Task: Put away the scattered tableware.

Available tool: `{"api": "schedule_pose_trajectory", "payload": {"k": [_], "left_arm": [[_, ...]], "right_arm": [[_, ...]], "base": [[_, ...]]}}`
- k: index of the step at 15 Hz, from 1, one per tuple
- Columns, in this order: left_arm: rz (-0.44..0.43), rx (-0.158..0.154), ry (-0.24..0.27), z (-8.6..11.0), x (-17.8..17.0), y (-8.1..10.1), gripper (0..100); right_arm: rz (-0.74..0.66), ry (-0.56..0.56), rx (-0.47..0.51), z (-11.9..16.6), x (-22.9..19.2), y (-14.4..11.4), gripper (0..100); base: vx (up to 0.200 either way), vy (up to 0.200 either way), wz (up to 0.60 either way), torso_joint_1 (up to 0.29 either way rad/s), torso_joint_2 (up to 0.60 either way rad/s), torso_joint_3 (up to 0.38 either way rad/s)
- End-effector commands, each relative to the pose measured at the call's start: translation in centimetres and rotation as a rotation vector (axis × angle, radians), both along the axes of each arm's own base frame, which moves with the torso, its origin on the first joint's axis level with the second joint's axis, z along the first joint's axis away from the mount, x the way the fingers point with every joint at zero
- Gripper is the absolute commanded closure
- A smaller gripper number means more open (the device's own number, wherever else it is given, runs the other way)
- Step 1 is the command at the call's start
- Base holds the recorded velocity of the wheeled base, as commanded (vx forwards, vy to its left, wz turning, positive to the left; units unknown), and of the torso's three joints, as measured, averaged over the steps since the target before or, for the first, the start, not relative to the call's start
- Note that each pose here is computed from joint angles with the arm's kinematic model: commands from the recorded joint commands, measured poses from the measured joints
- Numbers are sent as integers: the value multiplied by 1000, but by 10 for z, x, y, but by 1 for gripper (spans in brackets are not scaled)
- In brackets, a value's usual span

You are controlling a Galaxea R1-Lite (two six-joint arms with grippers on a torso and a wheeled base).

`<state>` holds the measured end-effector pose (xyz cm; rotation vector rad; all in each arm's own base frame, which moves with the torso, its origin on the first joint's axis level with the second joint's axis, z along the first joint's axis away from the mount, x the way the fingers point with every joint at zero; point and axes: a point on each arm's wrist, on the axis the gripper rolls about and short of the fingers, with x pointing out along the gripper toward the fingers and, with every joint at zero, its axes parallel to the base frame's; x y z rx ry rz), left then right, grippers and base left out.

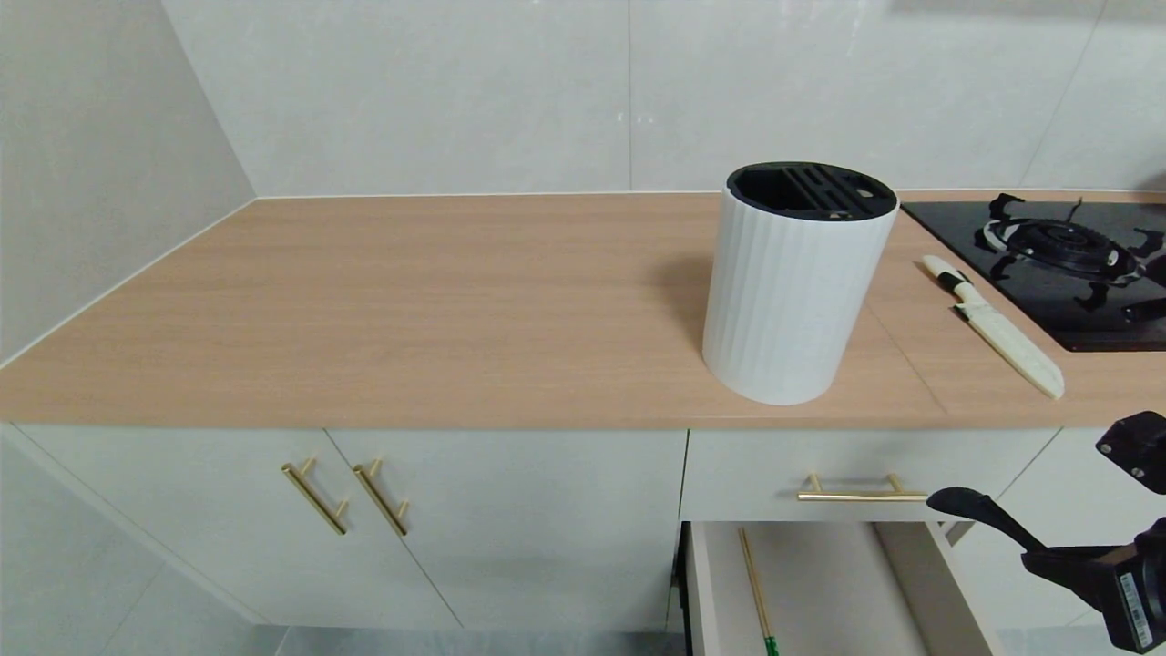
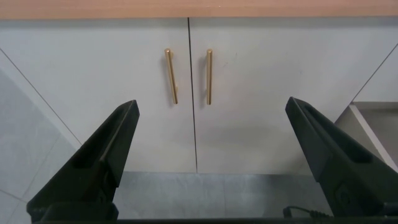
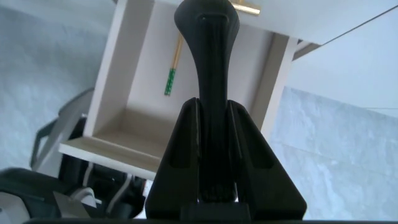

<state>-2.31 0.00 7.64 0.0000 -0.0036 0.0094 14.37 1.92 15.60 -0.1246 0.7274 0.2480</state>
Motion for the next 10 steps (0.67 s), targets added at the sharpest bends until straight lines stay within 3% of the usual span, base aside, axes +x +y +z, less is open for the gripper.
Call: {"api": "schedule_pose_trajectory", "payload": {"k": [1, 10], "left_arm": [[1, 0, 1, 0, 0, 0, 0], [1, 0, 1, 0, 0, 0, 0]], "right_arm": [[2, 16, -3, -3, 2, 0, 100], [26, 11, -20, -6, 1, 1, 100]], "base": [[0, 0, 0, -168, 354, 198], [0, 0, 0, -207, 465, 250]]}}
